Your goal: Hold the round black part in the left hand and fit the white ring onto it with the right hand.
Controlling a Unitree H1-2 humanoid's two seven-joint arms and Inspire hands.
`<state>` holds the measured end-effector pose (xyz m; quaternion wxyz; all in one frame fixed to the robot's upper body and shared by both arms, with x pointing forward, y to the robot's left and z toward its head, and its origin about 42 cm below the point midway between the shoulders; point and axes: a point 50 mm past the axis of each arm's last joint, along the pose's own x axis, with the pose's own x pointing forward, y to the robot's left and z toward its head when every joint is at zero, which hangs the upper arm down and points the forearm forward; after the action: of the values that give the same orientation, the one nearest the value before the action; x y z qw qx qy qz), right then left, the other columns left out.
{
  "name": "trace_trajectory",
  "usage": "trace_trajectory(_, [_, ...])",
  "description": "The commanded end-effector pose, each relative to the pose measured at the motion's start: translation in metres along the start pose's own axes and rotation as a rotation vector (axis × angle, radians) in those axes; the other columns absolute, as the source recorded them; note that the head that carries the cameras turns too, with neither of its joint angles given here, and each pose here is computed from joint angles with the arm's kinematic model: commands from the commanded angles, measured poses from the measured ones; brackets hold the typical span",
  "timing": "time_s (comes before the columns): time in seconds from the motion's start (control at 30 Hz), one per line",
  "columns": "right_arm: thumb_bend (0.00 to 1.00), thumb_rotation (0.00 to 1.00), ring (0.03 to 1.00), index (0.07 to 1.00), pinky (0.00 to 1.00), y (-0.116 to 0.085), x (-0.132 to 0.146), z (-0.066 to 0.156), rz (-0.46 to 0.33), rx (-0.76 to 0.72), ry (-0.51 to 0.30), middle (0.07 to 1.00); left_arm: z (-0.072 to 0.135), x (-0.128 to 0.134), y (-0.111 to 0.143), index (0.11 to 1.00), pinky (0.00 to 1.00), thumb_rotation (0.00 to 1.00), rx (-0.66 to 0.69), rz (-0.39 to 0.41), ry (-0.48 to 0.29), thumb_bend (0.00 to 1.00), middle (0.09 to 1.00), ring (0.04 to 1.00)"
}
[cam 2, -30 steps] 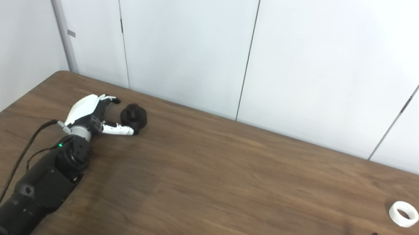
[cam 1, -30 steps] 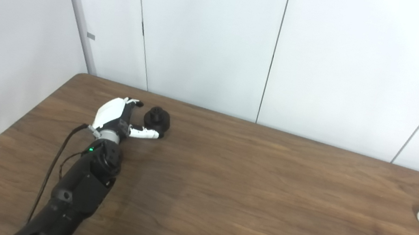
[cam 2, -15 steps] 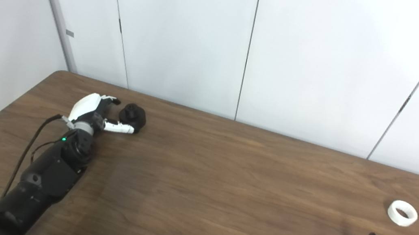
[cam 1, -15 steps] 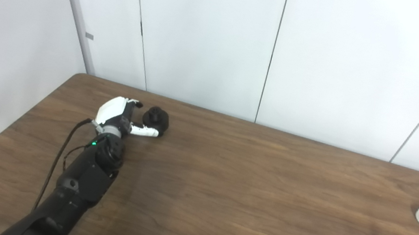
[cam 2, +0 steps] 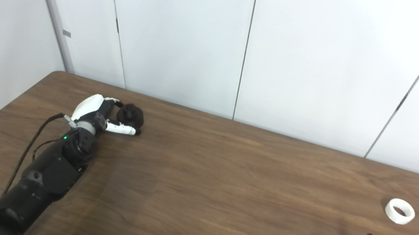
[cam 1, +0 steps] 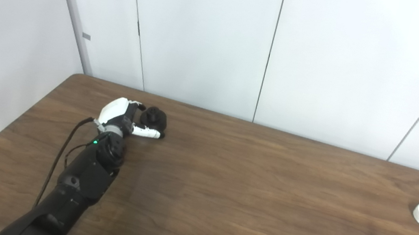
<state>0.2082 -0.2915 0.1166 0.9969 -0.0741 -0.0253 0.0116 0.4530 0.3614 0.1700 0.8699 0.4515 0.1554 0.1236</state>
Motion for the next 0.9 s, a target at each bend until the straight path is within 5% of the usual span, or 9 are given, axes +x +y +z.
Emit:
trace_trajectory(0.0, [0.59,1.00,1.000,0.974,1.00,-0.0022,-0.0077,-0.0039,-0.013,-0.002,0.037,0.970,0.0256,0.0062,0.0198,0.824,1.00,0.33,-0.017,0.039,-0.076,0.93,0.957,1.000])
trace_trajectory(0.73, [0.62,1.00,1.000,0.977,1.00,-0.0022,-0.0071,-0.0026,-0.006,-0.001,0.035,0.976,0.0208,0.0068,0.0179,0.775,1.00,0.31,0.007,0.061,-0.075,0.89,0.927,0.998])
trace_trajectory(0.87, [0.61,1.00,1.000,0.978,1.00,-0.0022,-0.0070,-0.0020,-0.005,-0.007,0.031,0.976,0.0178,0.0048,0.0177,0.700,0.96,0.19,-0.058,0.121,-0.093,0.85,0.886,0.961])
